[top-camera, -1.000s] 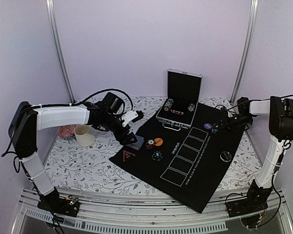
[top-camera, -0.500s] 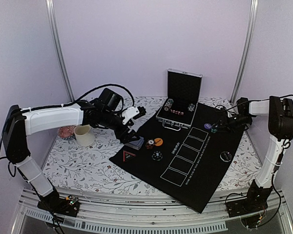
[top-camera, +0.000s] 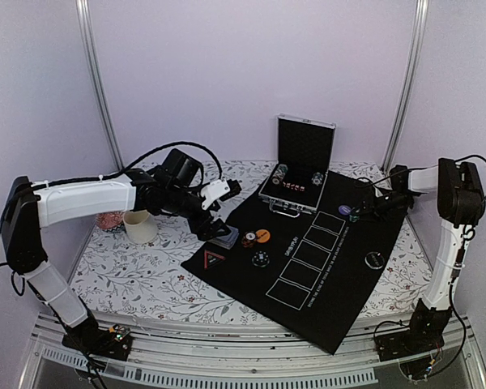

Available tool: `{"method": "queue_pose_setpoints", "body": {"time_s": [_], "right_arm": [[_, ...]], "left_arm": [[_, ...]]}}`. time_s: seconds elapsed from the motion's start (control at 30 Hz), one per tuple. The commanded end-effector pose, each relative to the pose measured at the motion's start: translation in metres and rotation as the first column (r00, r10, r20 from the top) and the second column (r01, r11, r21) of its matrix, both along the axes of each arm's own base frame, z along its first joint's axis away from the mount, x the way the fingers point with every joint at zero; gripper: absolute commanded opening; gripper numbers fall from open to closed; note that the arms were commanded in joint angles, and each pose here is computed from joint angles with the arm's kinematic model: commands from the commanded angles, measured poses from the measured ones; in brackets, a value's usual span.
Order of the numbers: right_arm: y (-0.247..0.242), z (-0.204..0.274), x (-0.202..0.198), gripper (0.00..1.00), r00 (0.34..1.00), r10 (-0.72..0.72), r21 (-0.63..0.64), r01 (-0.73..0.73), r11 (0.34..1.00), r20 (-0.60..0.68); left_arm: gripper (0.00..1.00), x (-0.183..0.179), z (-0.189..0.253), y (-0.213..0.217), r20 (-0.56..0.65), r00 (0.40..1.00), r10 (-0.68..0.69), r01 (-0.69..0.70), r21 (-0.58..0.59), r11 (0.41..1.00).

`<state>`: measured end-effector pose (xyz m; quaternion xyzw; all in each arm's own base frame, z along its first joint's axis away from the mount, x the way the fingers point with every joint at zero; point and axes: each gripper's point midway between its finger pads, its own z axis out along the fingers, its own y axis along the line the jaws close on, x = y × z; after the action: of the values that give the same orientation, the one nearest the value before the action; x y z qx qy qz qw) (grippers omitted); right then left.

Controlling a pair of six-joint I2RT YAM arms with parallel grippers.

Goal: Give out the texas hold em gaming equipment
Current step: Place the poker chips pile in the small blind area.

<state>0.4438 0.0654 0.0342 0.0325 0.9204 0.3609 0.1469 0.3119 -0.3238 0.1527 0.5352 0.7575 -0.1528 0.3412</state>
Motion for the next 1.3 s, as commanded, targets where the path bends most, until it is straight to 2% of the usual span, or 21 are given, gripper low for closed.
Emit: {"method": "queue_pose_setpoints", "body": {"time_s": [0.0,0.1,0.4,0.53,0.57,0.67,1.03,1.27], "right_arm": [[-0.014,-0.009,0.008,0.02,0.999,-0.036,-0.049,0.035,0.998,-0.005],[-0.018,-0.016,0.002,0.03,0.999,-0.037,-0.073,0.036,0.997,-0.021],[-0.033,-0.028,-0.001,0.18,0.996,-0.081,-0.141,0.073,0.987,-0.045],[-0.038,-0.033,-0.002,0.18,0.994,-0.093,-0.168,0.083,0.982,-0.054],[-0.039,-0.034,-0.003,0.23,0.994,-0.098,-0.174,0.086,0.981,-0.057],[-0.042,-0.036,-0.004,0.27,0.992,-0.107,-0.192,0.094,0.977,-0.060],[-0.055,-0.042,-0.006,0.37,0.987,-0.145,-0.269,0.121,0.956,-0.068],[-0.058,-0.036,-0.003,0.39,0.986,-0.157,-0.283,0.136,0.949,-0.050]], "left_arm": [[0.86,-0.002,0.003,-0.001,0.026,1.000,-0.008,0.008,0.000,1.000],[0.86,-0.002,0.003,-0.001,0.027,1.000,-0.009,0.009,0.001,1.000],[0.85,-0.002,0.003,-0.001,0.028,1.000,-0.009,0.009,0.002,1.000],[0.85,-0.002,0.003,-0.001,0.028,1.000,-0.010,0.010,0.002,1.000],[0.85,-0.002,0.003,0.000,0.027,1.000,-0.010,0.010,0.002,1.000],[0.85,-0.002,0.003,-0.001,0.028,1.000,-0.011,0.011,0.002,1.000],[0.86,-0.004,0.003,-0.001,0.027,0.999,-0.018,0.018,0.000,1.000],[0.85,-0.004,0.004,-0.001,0.026,0.999,-0.021,0.021,-0.003,1.000]]}}
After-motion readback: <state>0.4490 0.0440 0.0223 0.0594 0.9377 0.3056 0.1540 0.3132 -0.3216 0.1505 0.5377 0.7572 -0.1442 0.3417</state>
